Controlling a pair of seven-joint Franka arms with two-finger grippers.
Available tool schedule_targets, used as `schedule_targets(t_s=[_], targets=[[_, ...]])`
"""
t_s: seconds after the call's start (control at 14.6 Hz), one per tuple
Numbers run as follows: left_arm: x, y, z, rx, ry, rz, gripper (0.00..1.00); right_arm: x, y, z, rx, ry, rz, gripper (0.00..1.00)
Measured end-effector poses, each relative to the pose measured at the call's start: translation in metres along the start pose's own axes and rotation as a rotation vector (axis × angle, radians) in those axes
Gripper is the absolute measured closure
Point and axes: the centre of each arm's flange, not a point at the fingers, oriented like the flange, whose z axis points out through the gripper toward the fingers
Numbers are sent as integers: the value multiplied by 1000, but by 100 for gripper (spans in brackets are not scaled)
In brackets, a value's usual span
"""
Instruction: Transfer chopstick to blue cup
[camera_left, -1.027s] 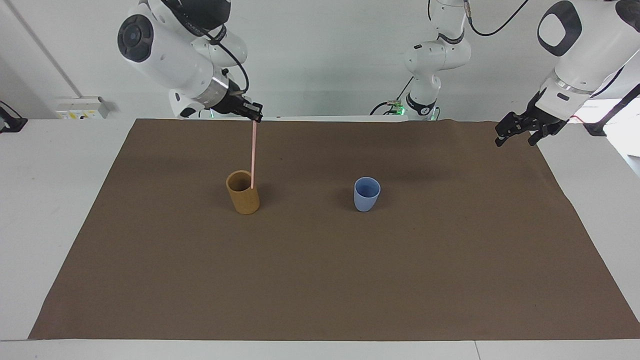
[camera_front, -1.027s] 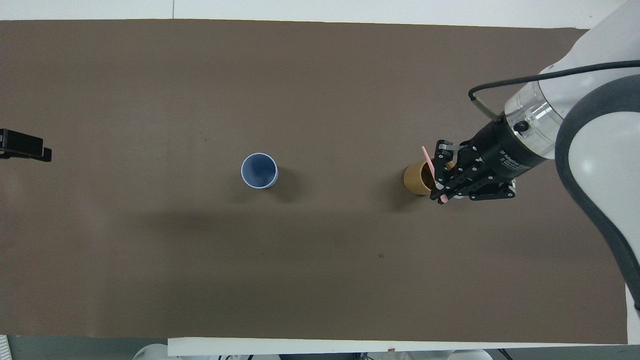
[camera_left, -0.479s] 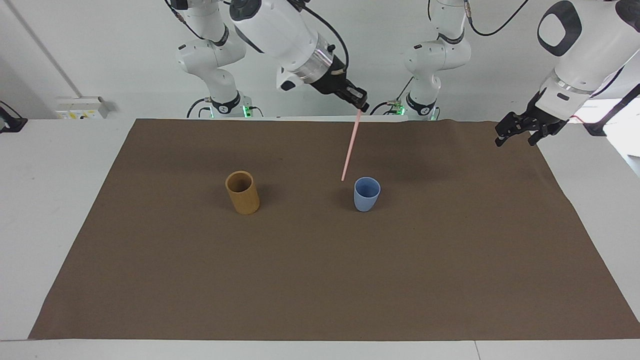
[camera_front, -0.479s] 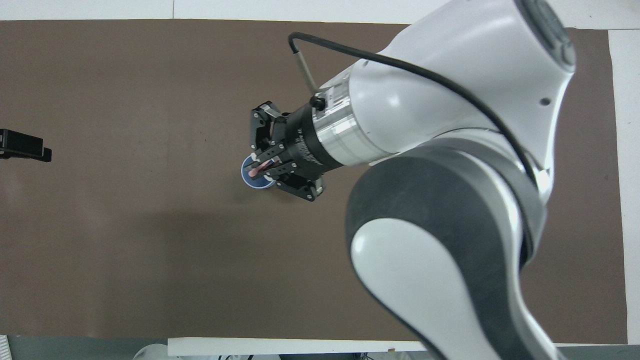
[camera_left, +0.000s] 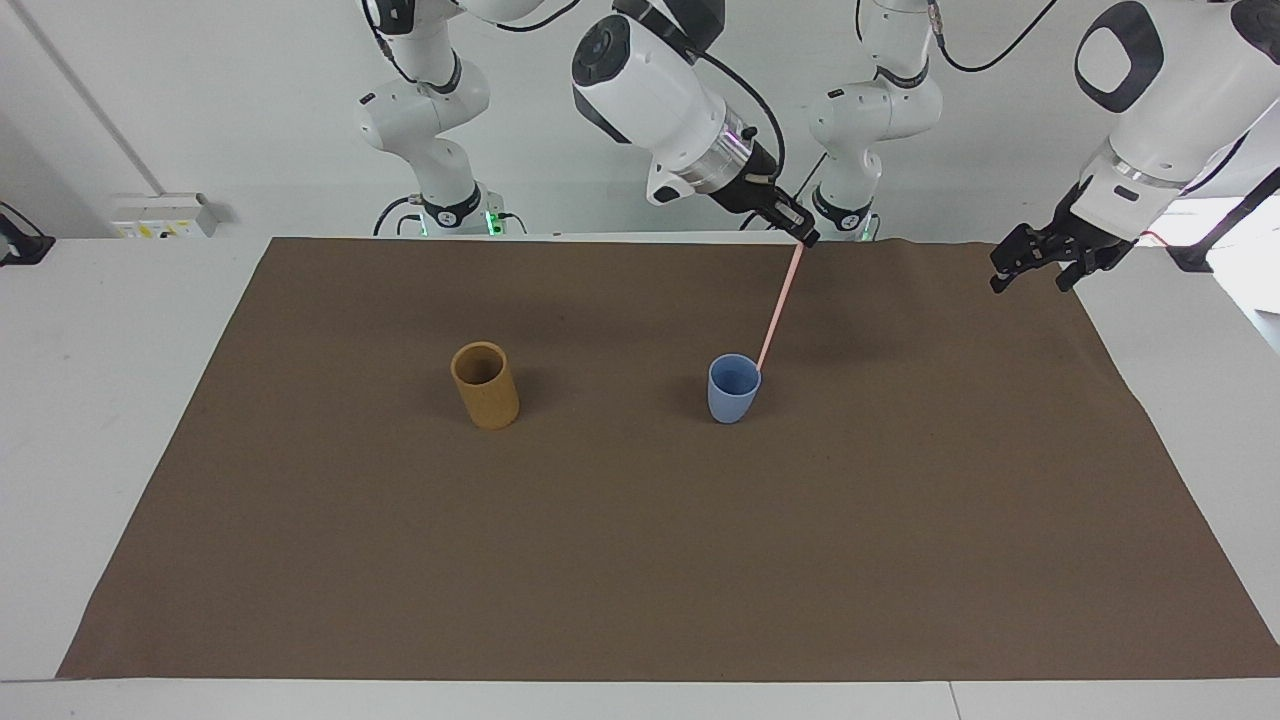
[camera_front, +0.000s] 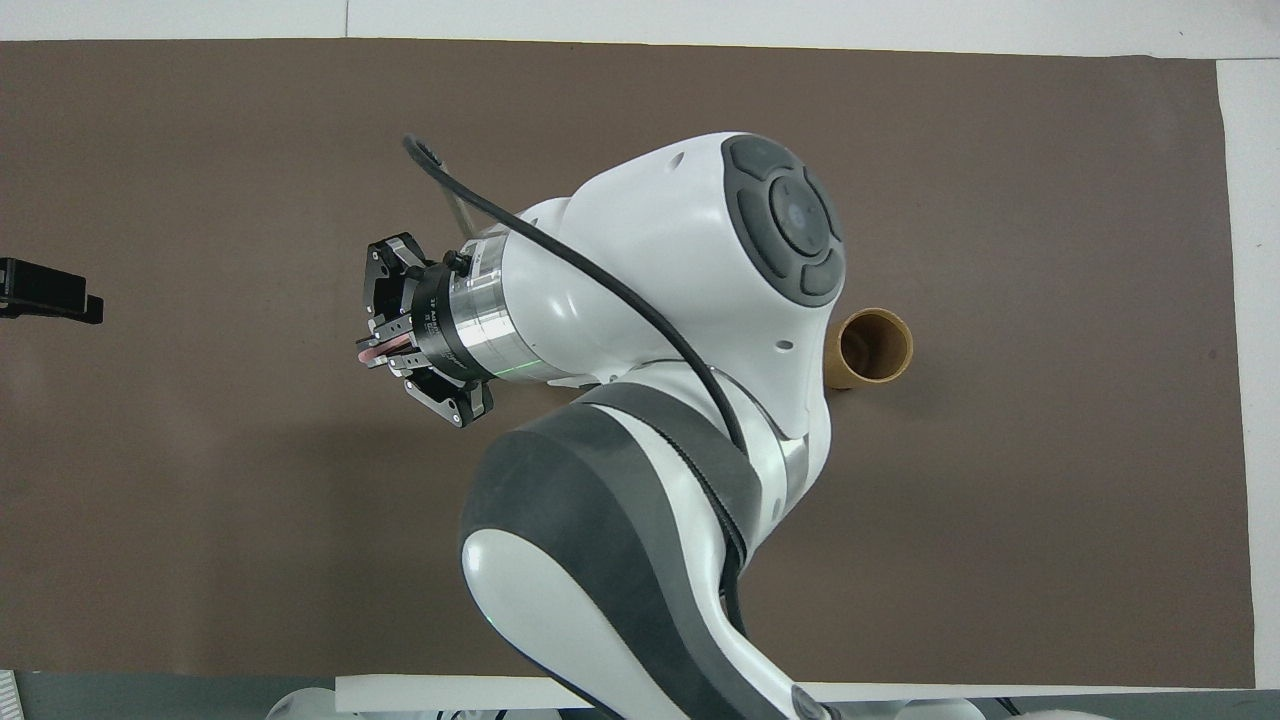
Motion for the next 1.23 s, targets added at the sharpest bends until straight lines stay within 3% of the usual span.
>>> schedule_targets(t_s=[0.82,0.96,1.23], targets=[[0,0,0,0,0,0,0,38,29,31,-40,-9,114,89],[0,0,0,0,0,0,0,38,29,28,-36,-9,114,75],[0,0,0,0,0,0,0,37,20,10,-3,-12,109,30]])
